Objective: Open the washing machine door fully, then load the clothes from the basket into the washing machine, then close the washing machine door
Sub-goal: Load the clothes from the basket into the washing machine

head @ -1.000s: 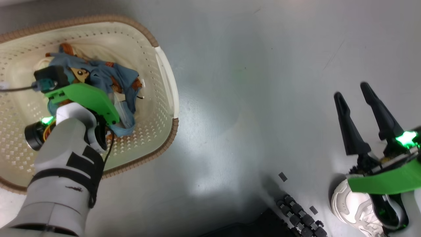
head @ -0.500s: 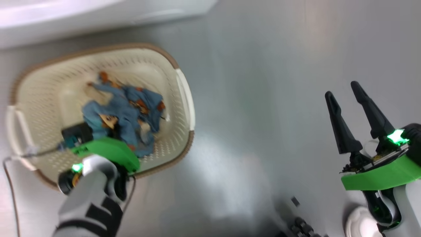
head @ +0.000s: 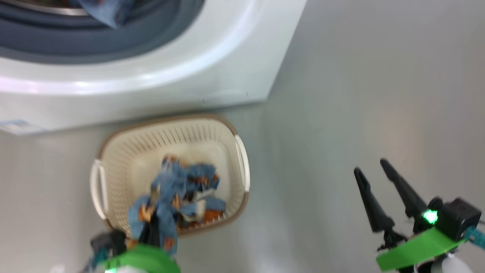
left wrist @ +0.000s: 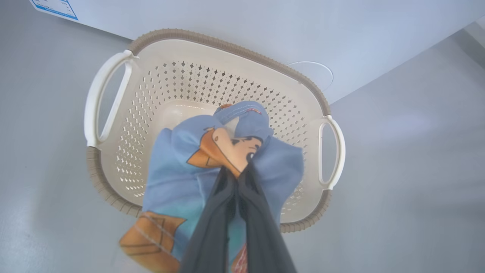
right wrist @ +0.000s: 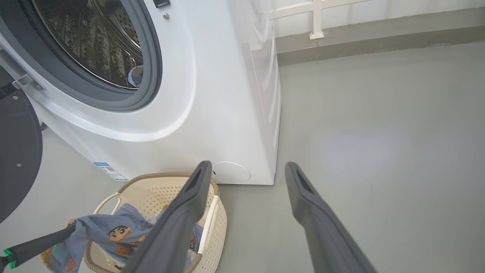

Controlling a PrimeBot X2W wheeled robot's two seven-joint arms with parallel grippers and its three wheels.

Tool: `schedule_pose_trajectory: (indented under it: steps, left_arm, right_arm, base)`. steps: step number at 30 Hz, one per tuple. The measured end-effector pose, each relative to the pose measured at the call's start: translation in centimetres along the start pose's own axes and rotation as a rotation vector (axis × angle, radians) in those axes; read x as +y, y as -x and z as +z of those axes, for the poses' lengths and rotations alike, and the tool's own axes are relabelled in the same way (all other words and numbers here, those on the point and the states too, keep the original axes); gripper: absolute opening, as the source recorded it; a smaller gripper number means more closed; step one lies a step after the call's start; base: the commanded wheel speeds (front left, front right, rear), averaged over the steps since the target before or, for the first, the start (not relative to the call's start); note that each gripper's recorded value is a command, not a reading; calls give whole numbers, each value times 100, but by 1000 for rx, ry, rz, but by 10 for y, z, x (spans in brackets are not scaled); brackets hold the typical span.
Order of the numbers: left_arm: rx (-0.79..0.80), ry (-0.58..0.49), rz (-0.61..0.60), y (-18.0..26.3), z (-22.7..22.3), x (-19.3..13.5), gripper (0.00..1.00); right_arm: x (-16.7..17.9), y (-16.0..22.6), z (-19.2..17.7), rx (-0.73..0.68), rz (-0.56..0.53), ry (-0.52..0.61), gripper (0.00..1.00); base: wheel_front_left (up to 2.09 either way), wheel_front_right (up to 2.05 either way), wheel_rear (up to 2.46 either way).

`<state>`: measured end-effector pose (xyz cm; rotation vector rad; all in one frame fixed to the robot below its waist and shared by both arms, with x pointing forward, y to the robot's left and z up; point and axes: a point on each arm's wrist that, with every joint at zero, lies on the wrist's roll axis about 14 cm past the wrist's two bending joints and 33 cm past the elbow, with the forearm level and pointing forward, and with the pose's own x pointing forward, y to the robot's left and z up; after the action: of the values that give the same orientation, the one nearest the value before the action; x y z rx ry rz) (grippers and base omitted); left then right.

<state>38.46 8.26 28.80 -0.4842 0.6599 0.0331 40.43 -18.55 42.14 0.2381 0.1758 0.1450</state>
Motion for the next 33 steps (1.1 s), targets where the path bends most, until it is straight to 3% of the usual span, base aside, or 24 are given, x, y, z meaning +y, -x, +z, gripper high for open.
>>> schedule_pose_trajectory:
  steps: [15, 24, 33]
  left_arm:
    - [-429, -97, -26, 143, 81, 3, 0]
    - [-577, -128, -17, 195, 98, 11, 0]
    - [-680, -124, 2, 229, 111, 24, 0]
  right_arm:
    - [40, 64, 40, -133, 62, 51, 100]
    - [63, 78, 65, -229, 121, 112, 100]
    - [68, 95, 68, -254, 128, 149, 100]
  base:
    - [0, 0, 0]
    - [0, 0, 0]
    - [0, 0, 0]
